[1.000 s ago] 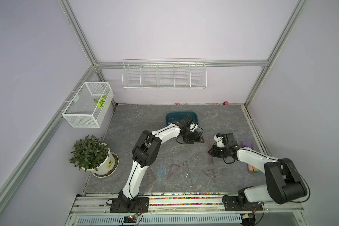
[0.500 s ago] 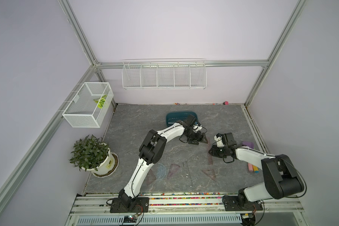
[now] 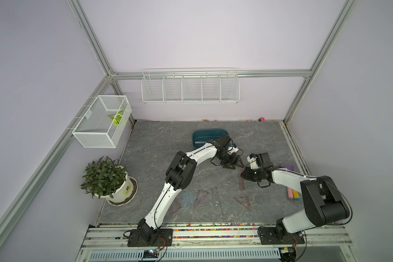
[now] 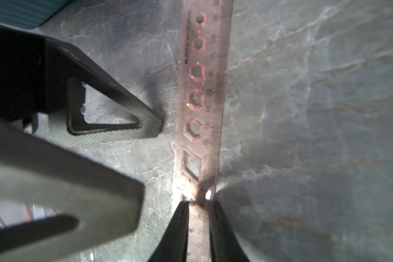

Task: Put the scattered rulers into the storage box
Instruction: Pick up the ruler from the center of the board.

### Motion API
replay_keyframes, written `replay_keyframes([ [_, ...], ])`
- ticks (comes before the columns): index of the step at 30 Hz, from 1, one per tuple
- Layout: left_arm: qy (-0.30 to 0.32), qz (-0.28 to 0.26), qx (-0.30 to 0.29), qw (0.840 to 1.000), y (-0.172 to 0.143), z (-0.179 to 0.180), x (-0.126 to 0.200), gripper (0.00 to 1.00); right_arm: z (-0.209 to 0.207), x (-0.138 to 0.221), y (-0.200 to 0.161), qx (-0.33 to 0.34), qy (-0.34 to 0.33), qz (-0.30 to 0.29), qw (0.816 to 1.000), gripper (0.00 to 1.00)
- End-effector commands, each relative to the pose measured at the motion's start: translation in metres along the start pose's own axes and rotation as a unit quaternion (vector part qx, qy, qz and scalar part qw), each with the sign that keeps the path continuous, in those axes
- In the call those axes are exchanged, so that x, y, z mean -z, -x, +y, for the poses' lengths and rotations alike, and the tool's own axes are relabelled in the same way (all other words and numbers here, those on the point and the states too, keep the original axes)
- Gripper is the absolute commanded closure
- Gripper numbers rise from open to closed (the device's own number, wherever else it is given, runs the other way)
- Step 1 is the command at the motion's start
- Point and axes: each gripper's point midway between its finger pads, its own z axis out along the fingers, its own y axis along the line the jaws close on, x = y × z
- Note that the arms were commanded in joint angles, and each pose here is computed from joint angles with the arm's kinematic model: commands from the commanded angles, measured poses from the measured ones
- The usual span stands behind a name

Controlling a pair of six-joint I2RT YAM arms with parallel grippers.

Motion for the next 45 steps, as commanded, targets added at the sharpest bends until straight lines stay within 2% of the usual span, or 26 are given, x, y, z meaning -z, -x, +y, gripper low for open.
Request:
replay_keyframes([
  [1,0.029,0.028,0.041,0.998,-0.02,0.035,-0.016,0.28,-0.006,-0.013,-0.011,-0.02,0.001,0.03,0.999,0.79],
  [9,0.02,0.03,0.051,0.998,-0.023,0.043,-0.016,0.39,0.0,-0.021,-0.006,-0.02,0.005,0.03,0.999,0.81],
  [19,0.012,0.026,0.047,0.998,-0.025,0.039,-0.011,0.7,-0.001,-0.03,-0.005,-0.021,0.001,0.032,0.999,0.83],
  [22,0.014,0.024,0.049,0.998,-0.027,0.04,-0.009,0.77,0.0,-0.031,-0.004,-0.024,0.005,0.028,0.999,0.84],
  [26,0.019,0.014,0.053,0.998,-0.029,0.043,0.0,0.82,0.004,-0.032,0.002,-0.024,0.016,0.019,0.999,0.84],
  [30,0.028,0.0,0.06,0.998,-0.03,0.05,0.009,0.81,0.01,-0.029,0.009,-0.021,0.026,0.009,0.999,0.85],
  [39,0.058,-0.031,0.055,0.996,-0.022,0.049,0.025,0.57,0.026,-0.01,0.032,-0.005,0.046,-0.034,0.998,0.93],
  [45,0.06,-0.028,0.065,0.996,-0.022,0.057,0.023,0.53,0.03,-0.011,0.033,-0.006,0.06,-0.039,0.997,0.94],
])
